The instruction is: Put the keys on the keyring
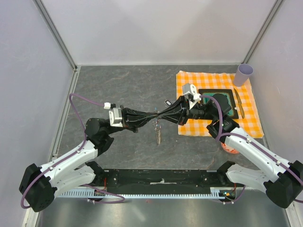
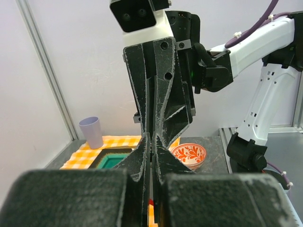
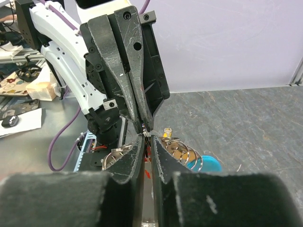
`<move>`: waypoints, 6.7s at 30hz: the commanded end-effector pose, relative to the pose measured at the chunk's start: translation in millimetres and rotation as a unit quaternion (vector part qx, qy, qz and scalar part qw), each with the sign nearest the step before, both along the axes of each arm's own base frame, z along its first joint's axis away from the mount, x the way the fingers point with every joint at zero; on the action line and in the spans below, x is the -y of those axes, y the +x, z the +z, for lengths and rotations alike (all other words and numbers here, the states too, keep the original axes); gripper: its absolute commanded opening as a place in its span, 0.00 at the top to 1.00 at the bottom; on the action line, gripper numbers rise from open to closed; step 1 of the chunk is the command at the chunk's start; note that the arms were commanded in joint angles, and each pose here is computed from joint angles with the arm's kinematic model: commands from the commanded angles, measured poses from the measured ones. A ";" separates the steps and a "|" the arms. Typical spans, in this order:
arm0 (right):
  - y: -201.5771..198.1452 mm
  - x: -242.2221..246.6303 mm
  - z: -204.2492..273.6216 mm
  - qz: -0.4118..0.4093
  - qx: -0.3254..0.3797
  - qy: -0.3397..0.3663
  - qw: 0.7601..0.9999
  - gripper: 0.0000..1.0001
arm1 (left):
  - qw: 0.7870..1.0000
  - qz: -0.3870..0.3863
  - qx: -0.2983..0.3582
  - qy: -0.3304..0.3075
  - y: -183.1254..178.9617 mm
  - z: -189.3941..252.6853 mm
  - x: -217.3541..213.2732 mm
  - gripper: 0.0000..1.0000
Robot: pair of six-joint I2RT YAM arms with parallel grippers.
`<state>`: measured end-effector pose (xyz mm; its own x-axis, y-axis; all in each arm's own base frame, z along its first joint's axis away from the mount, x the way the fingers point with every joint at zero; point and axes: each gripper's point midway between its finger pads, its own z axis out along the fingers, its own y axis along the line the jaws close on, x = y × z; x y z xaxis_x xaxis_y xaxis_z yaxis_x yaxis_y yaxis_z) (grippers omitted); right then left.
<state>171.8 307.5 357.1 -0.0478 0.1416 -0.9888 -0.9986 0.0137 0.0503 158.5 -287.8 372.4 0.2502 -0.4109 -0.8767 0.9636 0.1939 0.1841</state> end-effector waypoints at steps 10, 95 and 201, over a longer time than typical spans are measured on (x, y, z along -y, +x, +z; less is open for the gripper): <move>13.4 10.4 -10.6 -0.051 0.034 -0.082 0.995 1.00 | 0.996 0.079 -0.002 0.038 13.2 16.6 -15.4 0.72; 20.9 27.6 -50.3 -0.214 0.093 -0.260 0.937 0.57 | 0.998 0.046 -0.005 0.043 19.9 -81.6 5.9 0.98; 20.6 25.1 -108.4 -0.261 -0.019 -0.169 0.950 0.92 | 0.993 0.033 -0.011 -0.109 19.3 -26.3 -2.2 0.98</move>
